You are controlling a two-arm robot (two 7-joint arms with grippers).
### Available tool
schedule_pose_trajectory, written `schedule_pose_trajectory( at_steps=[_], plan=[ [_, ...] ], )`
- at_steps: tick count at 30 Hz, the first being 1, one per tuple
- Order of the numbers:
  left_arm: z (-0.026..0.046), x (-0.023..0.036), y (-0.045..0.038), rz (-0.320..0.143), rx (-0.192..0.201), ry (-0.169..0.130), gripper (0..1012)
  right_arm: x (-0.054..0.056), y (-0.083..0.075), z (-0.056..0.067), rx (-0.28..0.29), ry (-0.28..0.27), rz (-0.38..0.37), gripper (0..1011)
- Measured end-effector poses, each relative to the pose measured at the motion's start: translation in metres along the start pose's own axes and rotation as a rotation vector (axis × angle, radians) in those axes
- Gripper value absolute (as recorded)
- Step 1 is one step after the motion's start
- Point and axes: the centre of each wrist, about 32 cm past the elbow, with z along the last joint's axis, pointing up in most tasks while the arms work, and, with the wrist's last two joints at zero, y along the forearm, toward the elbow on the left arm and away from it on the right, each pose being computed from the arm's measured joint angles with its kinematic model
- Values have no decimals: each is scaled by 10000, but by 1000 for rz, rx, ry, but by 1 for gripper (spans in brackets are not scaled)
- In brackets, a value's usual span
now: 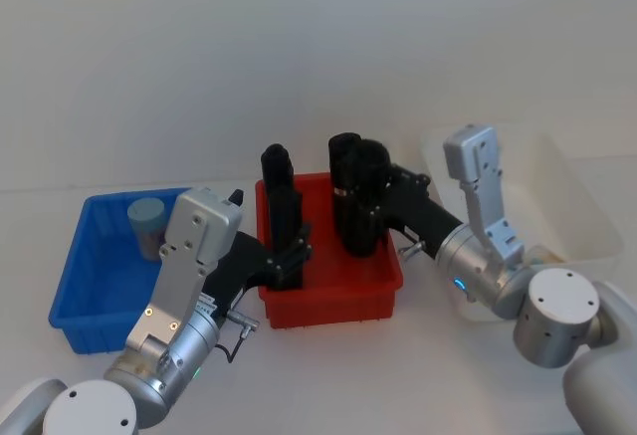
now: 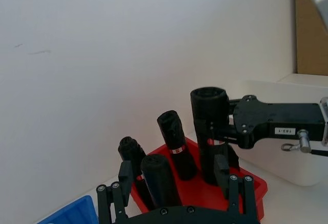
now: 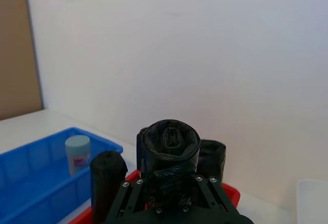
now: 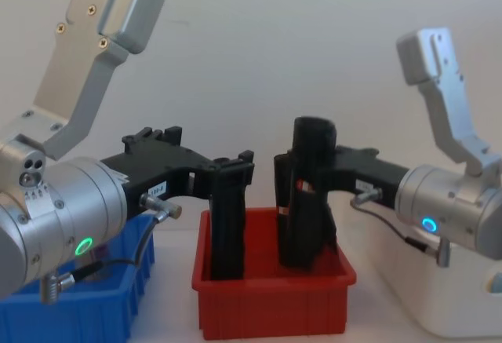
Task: Pick the cotton swabs from the blue box and place them into the white box.
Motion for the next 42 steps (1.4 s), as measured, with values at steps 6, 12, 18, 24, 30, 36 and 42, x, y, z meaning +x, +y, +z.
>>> schedule_pose_trajectory(
  at_steps=[6, 12, 18, 24, 30, 36, 42],
  plan=[
    [0, 0, 0, 0, 0, 0, 1004, -38, -100, 200, 54, -8, -49, 358],
    [0, 0, 0, 0, 0, 0, 1004, -59, -190, 342, 79, -14, -105, 352],
    [0, 0, 0, 0, 0, 0, 1004, -58, -282, 464, 89, -18, -174, 352],
    [0, 0, 0, 0, 0, 0, 1004, -21, -362, 548, 75, -20, -249, 352],
    [0, 0, 0, 0, 0, 0, 1004, 36, -430, 600, 48, -23, -315, 352],
    [0, 0, 0, 0, 0, 0, 1004, 100, -487, 628, 13, -24, -374, 352],
    [0, 0, 0, 0, 0, 0, 1004, 140, -522, 641, -11, -23, -409, 418]
  ],
)
